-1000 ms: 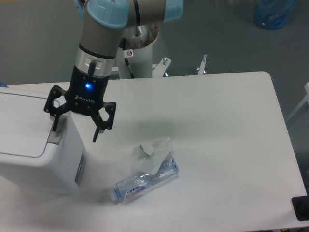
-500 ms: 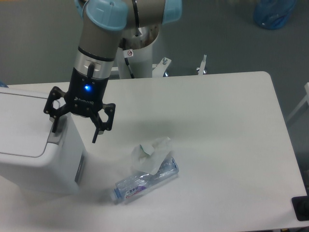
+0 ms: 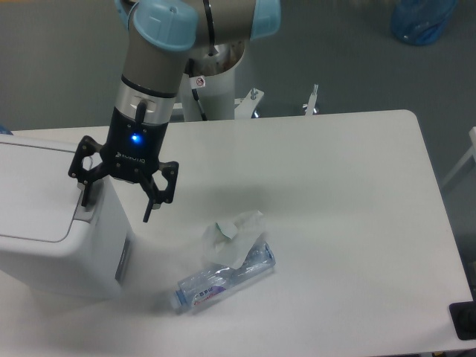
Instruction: Open the trash can
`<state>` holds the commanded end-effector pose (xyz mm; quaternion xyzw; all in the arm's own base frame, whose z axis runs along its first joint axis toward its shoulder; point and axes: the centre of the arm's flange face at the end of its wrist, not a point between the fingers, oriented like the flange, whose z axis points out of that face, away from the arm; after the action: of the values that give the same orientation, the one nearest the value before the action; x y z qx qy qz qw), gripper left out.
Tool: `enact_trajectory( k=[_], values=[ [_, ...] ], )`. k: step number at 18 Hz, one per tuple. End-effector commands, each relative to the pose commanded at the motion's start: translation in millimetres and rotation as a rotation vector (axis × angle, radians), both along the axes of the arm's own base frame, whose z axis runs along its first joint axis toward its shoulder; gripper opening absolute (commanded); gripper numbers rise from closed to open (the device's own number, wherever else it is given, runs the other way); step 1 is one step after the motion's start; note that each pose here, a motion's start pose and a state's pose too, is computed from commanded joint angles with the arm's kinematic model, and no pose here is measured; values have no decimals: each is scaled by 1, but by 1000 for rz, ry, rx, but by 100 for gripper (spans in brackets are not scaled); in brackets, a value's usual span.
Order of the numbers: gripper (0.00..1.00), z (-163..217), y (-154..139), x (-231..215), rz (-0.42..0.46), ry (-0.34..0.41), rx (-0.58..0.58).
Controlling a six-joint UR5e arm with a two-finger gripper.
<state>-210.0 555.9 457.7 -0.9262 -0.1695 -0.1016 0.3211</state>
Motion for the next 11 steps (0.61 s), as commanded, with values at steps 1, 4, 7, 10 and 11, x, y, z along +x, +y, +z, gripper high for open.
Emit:
enact_trajectory(
  k=[1,4,7,10,11],
  values=[
    [100,-1,0,0,0,-2,-2],
    [100,0,0,0,2,-3,-1],
    [100,5,-1,1,4,1,8],
    [100,13,-1,-1,2,14,20],
    [100,15,-2,-5,8,17,24]
  ],
)
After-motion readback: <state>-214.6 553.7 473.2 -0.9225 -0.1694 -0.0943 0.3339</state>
